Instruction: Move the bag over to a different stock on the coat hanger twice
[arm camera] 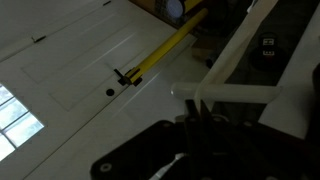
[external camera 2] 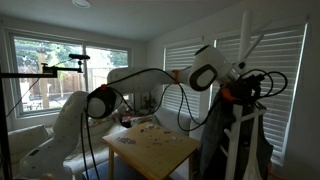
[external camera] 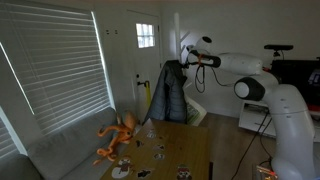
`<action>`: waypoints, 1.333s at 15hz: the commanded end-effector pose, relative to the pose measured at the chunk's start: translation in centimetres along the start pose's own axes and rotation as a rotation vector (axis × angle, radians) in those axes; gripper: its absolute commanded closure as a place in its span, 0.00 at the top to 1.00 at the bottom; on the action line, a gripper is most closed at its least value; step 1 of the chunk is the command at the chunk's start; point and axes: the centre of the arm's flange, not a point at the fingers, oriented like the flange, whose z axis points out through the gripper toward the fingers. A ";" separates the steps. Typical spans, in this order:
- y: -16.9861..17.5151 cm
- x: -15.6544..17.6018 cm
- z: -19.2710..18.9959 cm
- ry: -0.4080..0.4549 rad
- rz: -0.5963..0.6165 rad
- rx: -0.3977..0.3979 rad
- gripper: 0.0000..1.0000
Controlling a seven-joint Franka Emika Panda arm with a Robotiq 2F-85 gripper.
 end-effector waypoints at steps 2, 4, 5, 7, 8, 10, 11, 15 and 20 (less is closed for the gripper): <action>0.3 -0.5 -0.7 -0.024 -0.012 0.019 0.34; -0.1 -0.8 -1.4 -0.048 0.002 0.027 0.48; -0.3 -1.1 -1.9 -0.061 0.014 0.029 0.56; -0.5 -1.5 -3.0 -0.079 0.054 0.049 0.70; -0.6 -1.6 -3.4 -0.085 0.070 0.058 0.77; -0.9 -1.7 -4.5 -0.102 0.107 0.082 0.91; -1.1 -1.7 -5.3 -0.111 0.132 0.086 0.97; -2.2 -2.6 -7.7 -0.162 0.243 0.133 1.00; -4.1 -4.6 -8.4 -0.323 0.448 0.154 1.00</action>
